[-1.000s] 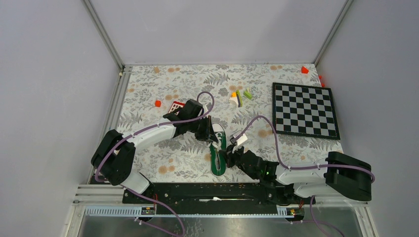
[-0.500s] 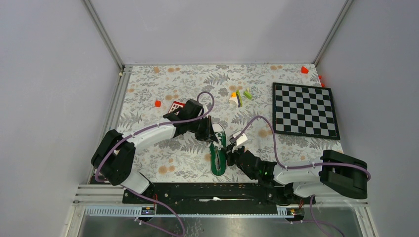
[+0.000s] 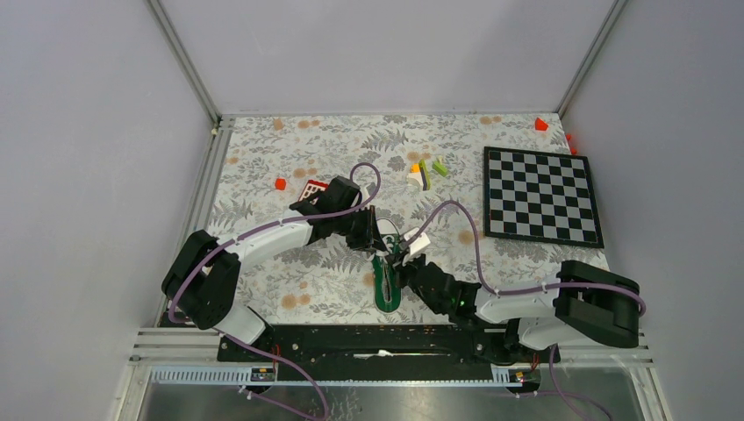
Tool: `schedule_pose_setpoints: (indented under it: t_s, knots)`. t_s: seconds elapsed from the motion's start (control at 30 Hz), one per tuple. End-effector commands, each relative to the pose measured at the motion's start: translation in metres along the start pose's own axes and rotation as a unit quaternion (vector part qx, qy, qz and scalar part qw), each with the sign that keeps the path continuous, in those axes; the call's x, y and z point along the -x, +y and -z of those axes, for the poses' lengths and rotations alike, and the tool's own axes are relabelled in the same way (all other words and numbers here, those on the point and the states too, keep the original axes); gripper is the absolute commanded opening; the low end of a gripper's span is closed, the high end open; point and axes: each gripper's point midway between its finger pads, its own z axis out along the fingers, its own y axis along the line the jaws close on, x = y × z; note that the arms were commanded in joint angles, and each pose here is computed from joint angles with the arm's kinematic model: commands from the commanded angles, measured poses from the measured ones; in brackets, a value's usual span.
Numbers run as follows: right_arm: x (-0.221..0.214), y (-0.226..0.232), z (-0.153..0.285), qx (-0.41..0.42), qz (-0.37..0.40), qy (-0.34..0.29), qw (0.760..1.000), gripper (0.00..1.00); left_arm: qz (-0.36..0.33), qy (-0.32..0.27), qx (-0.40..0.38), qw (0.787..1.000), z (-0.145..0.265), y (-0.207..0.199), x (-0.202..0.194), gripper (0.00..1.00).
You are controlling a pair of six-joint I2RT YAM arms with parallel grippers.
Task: Tie the shoes
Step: Cross the shoelace with the shoelace.
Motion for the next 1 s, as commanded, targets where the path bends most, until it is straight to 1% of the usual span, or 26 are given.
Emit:
schedule_pose_setpoints:
  t_s: [0.0, 0.3, 0.47, 0.6, 0.73, 0.77, 0.83, 0.9, 0.97]
  knots:
    - [0.026, 0.009, -0.014, 0.003, -0.012, -0.038, 0.999, 0.0, -0.021, -0.012, -0.029, 0.999, 0.007, -0.018, 0.009, 0.0]
    - [0.002, -0.01, -0.022, -0.018, -0.031, -0.017, 0.999, 0.0, -0.022, -0.012, -0.031, 0.999, 0.008, -0.02, 0.008, 0.0]
    - [0.002, -0.013, -0.028, -0.022, -0.034, -0.013, 0.999, 0.0, -0.022, -0.008, -0.03, 0.999, 0.007, -0.018, 0.006, 0.0]
    - [0.004, -0.02, -0.033, -0.05, -0.028, -0.011, 0.998, 0.0, -0.024, -0.006, -0.032, 0.999, 0.006, -0.018, 0.005, 0.0]
    - [0.008, -0.015, -0.038, -0.05, -0.027, -0.005, 0.998, 0.0, -0.026, 0.002, -0.032, 0.999, 0.005, -0.016, 0.0, 0.0]
    - [0.008, -0.013, -0.039, -0.044, -0.031, -0.002, 0.999, 0.02, -0.025, 0.002, -0.032, 0.999, 0.004, -0.015, 0.0, 0.0]
    - [0.006, -0.009, -0.036, -0.034, -0.043, 0.001, 0.999, 0.19, -0.025, 0.004, -0.031, 0.999, 0.004, -0.014, -0.002, 0.0]
    - [0.006, -0.01, -0.029, -0.027, -0.061, -0.002, 0.998, 0.32, -0.025, 0.002, -0.03, 0.999, 0.004, -0.014, -0.001, 0.0]
    - [0.006, -0.011, -0.022, -0.02, -0.073, -0.004, 0.997, 0.38, -0.025, 0.0, -0.029, 0.999, 0.004, -0.013, -0.001, 0.0]
